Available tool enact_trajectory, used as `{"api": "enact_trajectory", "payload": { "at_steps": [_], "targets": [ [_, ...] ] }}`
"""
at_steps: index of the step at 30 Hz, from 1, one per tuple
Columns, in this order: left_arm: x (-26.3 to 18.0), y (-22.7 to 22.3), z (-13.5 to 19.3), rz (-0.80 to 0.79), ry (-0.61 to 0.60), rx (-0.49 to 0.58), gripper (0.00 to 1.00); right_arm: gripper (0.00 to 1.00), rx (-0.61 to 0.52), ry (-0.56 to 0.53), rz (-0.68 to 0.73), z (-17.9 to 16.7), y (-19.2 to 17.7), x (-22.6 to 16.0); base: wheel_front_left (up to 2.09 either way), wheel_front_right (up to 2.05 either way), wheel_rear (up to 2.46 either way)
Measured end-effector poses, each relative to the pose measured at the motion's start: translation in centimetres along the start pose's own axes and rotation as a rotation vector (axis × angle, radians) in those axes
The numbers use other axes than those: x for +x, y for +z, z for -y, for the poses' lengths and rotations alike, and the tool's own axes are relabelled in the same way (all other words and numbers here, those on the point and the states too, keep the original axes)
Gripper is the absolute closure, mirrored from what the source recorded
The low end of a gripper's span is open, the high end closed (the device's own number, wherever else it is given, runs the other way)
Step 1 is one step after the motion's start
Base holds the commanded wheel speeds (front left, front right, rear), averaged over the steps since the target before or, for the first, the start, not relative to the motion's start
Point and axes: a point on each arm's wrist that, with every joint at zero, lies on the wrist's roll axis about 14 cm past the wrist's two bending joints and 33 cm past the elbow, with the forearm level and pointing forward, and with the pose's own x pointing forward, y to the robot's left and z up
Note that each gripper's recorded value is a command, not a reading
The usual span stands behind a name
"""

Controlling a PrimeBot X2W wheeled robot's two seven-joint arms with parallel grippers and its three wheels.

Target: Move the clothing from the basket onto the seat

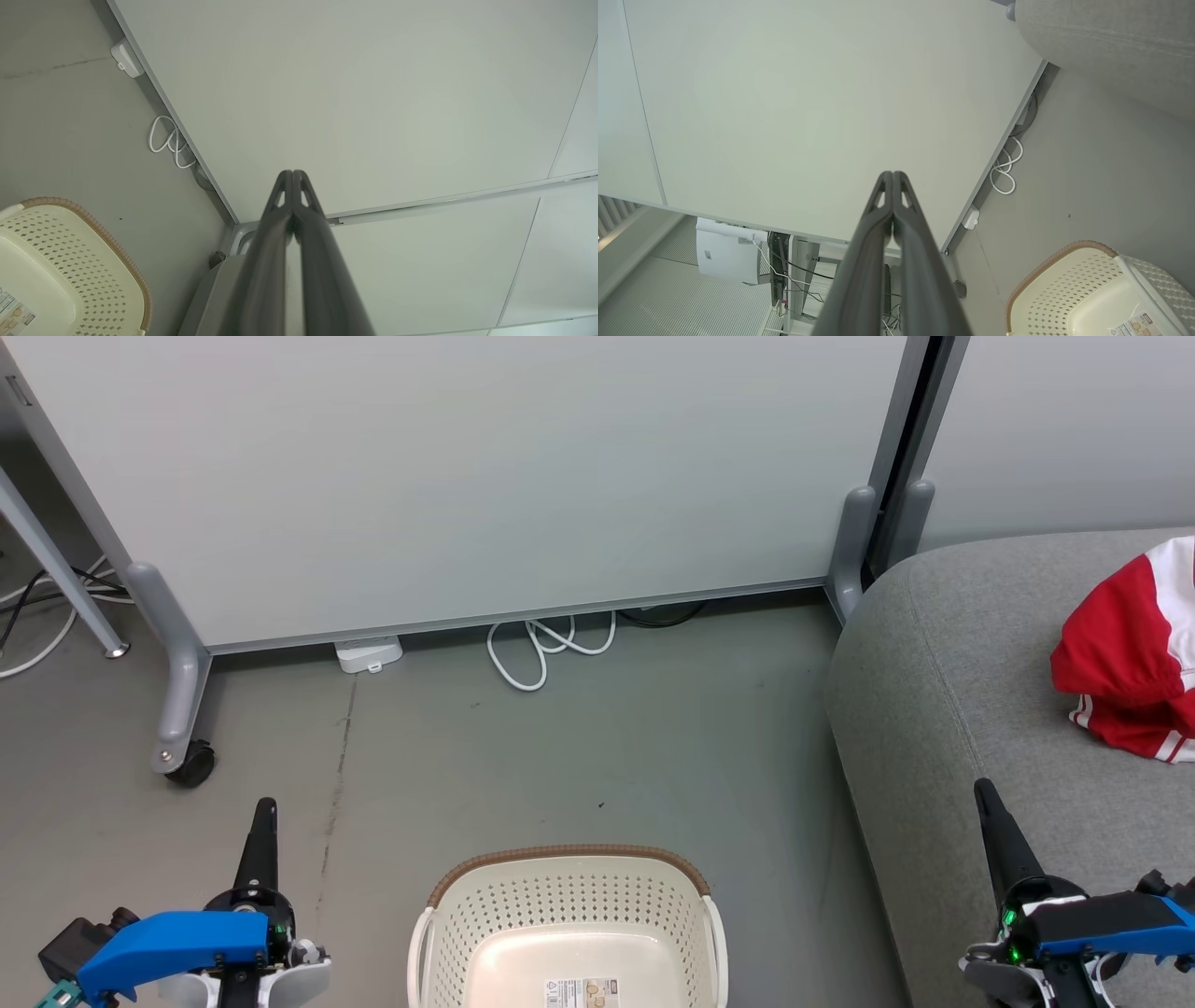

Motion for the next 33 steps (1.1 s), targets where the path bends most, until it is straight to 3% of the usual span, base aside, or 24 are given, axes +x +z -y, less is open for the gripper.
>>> {"api": "enact_trajectory", "payload": {
  "at_steps": [33],
  "targets": [
    [0.7, 0.5, 2.0, -0.011, -0.071, -0.224, 1.0, 1.0, 0.256, 0.044, 0.014, -1.0, 0.7, 0.4, 0.0, 0.0, 0.0]
  ]
}}
